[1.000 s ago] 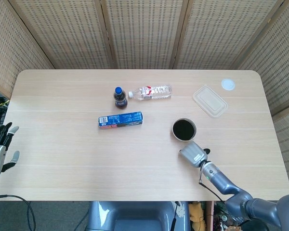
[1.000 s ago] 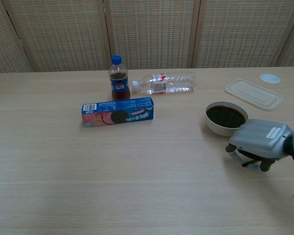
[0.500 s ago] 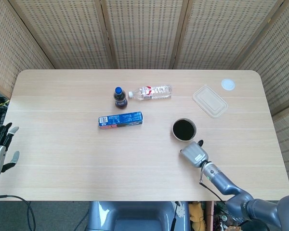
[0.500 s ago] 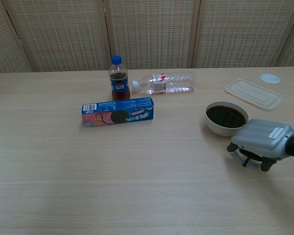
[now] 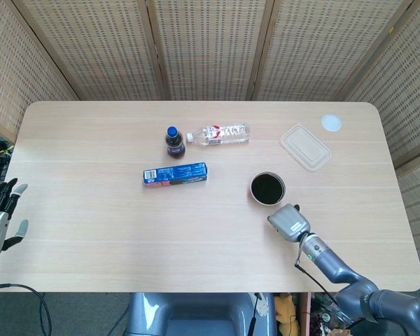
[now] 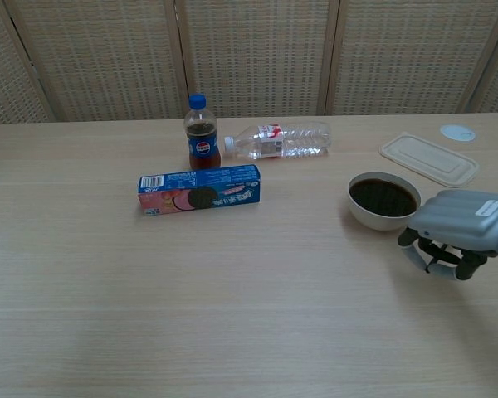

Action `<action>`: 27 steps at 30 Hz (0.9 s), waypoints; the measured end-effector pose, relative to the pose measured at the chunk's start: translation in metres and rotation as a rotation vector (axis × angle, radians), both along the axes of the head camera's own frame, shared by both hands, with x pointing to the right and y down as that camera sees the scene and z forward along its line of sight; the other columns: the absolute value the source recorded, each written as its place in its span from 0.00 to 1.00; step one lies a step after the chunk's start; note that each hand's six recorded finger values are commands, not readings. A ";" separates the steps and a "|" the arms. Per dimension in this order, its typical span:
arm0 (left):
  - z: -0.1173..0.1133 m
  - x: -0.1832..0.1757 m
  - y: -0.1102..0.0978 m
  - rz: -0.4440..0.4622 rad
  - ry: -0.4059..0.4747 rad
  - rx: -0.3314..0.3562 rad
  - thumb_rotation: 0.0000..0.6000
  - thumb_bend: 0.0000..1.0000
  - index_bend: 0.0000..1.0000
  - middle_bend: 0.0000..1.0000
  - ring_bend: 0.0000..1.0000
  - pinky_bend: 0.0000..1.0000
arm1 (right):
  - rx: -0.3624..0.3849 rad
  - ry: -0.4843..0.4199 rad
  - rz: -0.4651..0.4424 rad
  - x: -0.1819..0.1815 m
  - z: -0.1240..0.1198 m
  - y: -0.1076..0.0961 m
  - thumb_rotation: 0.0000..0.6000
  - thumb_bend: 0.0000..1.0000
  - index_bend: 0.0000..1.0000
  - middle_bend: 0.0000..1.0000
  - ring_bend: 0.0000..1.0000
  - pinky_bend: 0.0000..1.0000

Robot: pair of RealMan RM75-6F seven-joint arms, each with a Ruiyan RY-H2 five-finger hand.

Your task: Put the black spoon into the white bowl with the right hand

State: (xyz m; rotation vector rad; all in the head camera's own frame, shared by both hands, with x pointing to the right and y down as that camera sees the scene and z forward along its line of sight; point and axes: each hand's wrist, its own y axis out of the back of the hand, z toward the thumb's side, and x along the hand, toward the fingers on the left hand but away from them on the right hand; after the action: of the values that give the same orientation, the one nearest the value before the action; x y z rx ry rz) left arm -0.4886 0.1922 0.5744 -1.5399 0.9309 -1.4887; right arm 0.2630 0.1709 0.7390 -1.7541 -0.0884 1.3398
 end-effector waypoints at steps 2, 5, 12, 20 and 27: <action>0.000 0.001 0.000 0.001 0.001 0.000 1.00 0.46 0.08 0.00 0.00 0.00 | -0.004 -0.012 0.015 0.002 -0.006 -0.004 1.00 0.63 0.62 0.85 0.91 1.00; 0.000 0.001 0.000 0.002 0.002 0.000 1.00 0.46 0.08 0.00 0.00 0.00 | -0.013 -0.031 0.040 0.004 -0.016 -0.009 1.00 0.64 0.63 0.85 0.91 1.00; -0.001 0.003 -0.001 0.008 0.003 0.003 1.00 0.46 0.08 0.00 0.00 0.00 | -0.057 -0.093 0.111 0.005 -0.042 -0.021 1.00 0.65 0.64 0.85 0.91 1.00; -0.001 0.006 0.000 0.017 0.007 0.004 1.00 0.46 0.08 0.00 0.00 0.00 | -0.131 -0.203 0.219 -0.003 -0.074 -0.046 1.00 0.65 0.65 0.85 0.91 1.00; -0.001 0.004 0.002 0.010 0.003 -0.001 1.00 0.46 0.08 0.00 0.00 0.00 | -0.250 -0.319 0.320 -0.025 -0.088 -0.064 1.00 0.66 0.65 0.85 0.91 1.00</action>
State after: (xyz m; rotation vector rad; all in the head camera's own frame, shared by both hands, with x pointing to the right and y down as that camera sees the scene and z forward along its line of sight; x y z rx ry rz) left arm -0.4847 0.1943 0.5733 -1.5454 0.9235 -1.4802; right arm 0.2377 0.1067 0.6512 -2.2290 -0.4092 1.3231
